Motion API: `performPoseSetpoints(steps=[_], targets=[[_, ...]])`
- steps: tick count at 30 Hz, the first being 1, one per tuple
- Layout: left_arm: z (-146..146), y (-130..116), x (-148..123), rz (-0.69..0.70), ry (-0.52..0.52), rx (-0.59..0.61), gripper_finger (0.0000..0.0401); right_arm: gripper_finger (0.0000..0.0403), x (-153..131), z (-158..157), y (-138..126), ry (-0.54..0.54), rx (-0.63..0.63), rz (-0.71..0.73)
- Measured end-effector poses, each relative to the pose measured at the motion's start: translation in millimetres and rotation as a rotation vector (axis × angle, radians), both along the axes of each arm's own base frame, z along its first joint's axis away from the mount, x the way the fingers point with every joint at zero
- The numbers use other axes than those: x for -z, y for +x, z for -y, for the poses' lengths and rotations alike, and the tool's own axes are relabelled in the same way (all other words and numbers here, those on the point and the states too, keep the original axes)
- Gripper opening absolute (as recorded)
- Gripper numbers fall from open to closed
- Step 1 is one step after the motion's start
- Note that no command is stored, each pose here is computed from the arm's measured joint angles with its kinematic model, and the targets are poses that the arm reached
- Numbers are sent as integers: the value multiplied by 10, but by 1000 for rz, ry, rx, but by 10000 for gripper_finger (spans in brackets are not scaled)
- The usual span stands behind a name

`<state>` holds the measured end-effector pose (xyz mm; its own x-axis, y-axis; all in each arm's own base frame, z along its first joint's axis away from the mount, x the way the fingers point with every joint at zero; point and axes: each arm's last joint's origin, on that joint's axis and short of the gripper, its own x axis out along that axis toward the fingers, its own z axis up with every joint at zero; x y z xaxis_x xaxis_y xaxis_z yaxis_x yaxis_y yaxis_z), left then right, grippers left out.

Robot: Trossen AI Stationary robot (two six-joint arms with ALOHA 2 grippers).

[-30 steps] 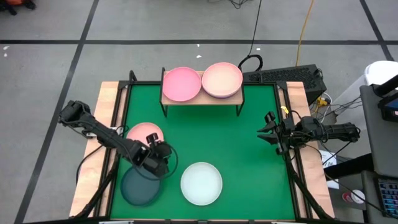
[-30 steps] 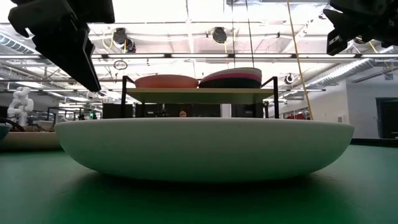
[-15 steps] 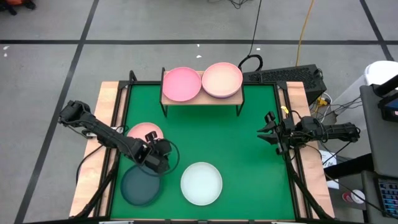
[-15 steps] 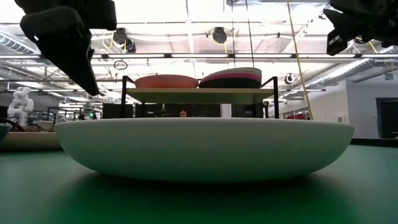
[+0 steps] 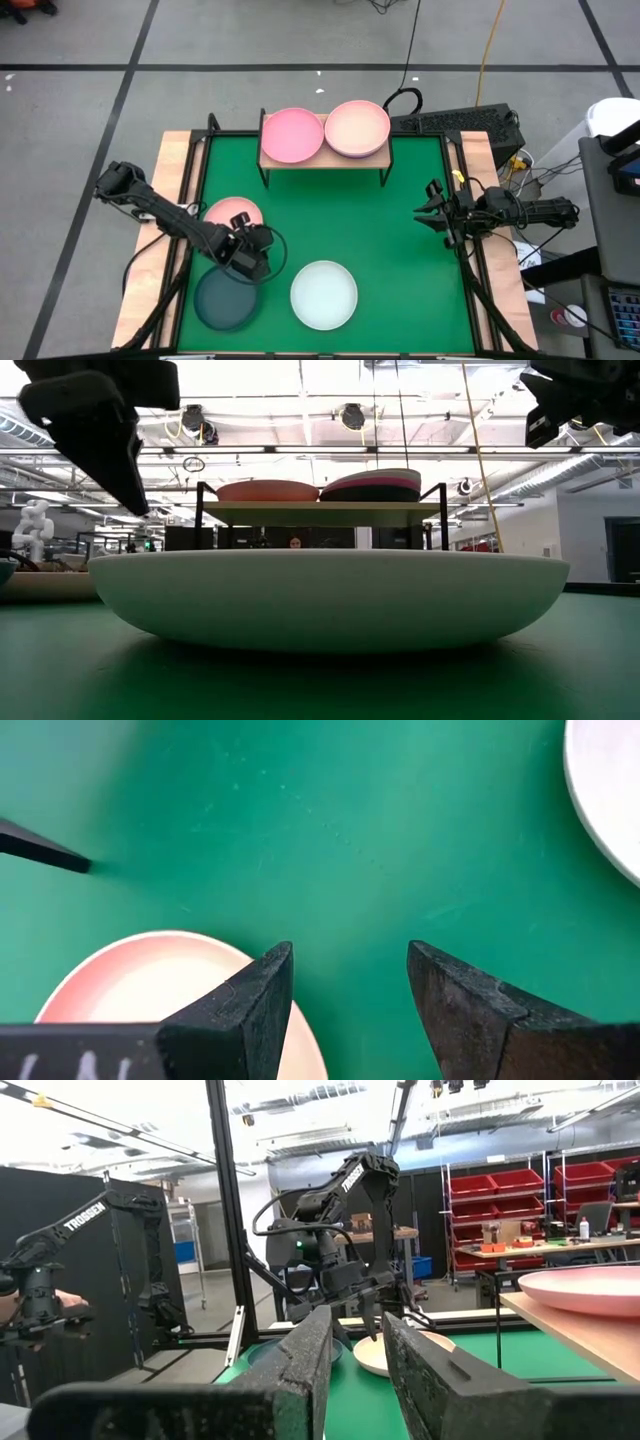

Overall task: Place and stack plates onto a shelf
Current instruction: Stack the light orange plate on top of light pink plate on the shelf

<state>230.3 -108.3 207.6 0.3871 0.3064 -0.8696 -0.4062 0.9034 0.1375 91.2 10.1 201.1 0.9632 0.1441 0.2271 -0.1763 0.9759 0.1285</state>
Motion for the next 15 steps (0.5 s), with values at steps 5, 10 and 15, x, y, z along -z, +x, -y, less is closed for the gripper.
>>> performPoseSetpoints(steps=[5,10,15], targets=[[26,-65,10,-36,3,-13,204,80,0,0,0,0,0,0],[44,-84,15,-46,-22,-30,204,80,0,0,0,0,0,0],[16,-177,35,-148,-69,-106,204,80,0,0,0,26,-6,-4]])
